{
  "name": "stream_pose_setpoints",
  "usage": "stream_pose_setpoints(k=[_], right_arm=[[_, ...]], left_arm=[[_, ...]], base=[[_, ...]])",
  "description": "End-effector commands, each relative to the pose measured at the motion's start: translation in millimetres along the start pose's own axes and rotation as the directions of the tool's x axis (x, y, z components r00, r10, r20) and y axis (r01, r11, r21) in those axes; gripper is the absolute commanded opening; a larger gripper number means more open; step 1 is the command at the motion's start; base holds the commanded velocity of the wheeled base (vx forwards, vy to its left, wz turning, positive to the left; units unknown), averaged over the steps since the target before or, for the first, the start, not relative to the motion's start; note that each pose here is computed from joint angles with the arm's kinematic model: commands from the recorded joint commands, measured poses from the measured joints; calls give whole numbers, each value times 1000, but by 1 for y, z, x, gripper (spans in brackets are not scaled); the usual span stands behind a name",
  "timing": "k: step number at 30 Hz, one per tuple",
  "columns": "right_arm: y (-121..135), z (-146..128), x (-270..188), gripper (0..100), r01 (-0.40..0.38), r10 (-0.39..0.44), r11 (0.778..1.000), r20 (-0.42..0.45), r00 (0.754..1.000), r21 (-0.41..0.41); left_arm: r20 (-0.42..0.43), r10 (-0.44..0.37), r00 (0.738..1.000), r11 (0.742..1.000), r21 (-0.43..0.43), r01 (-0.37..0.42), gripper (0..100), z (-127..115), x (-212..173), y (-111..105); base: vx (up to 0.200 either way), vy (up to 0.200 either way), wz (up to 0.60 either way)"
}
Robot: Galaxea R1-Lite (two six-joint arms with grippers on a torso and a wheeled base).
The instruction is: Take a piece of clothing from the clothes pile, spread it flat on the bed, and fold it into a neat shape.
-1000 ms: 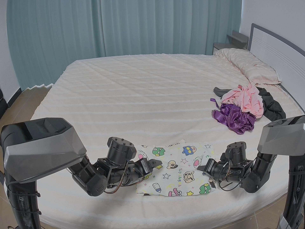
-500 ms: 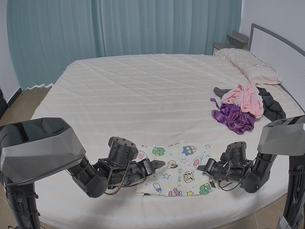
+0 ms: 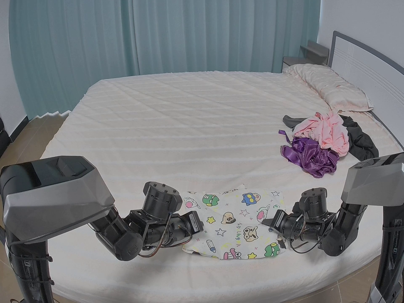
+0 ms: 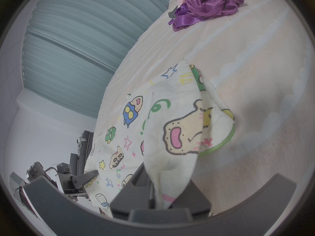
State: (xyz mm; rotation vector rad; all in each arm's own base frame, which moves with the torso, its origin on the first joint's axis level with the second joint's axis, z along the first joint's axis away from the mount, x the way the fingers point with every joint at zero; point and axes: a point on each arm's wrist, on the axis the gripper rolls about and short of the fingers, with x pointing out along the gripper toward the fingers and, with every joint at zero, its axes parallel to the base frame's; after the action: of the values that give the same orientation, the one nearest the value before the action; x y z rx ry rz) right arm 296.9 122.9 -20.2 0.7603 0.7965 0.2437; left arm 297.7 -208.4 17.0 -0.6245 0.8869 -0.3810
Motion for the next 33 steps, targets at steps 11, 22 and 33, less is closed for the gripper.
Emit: stream_pose_setpoints(k=[11, 22, 33], right_arm=[[3, -2, -12, 0, -39, 40, 999, 54, 998, -19], [5, -1, -16, 0, -45, 46, 999, 57, 997, -19], [8, 0, -21, 0, -54, 55, 998, 62, 997, -21]], left_arm=[[1, 15, 1000, 1000, 0, -15, 0, -9, -8, -5], [10, 1, 1000, 1000, 0, -1, 0, -8, -12, -10], [14, -6, 1000, 1000, -2, 6, 0, -6, -14, -11]], base=[[0, 0, 0], [0, -109, 0], [0, -200, 0]])
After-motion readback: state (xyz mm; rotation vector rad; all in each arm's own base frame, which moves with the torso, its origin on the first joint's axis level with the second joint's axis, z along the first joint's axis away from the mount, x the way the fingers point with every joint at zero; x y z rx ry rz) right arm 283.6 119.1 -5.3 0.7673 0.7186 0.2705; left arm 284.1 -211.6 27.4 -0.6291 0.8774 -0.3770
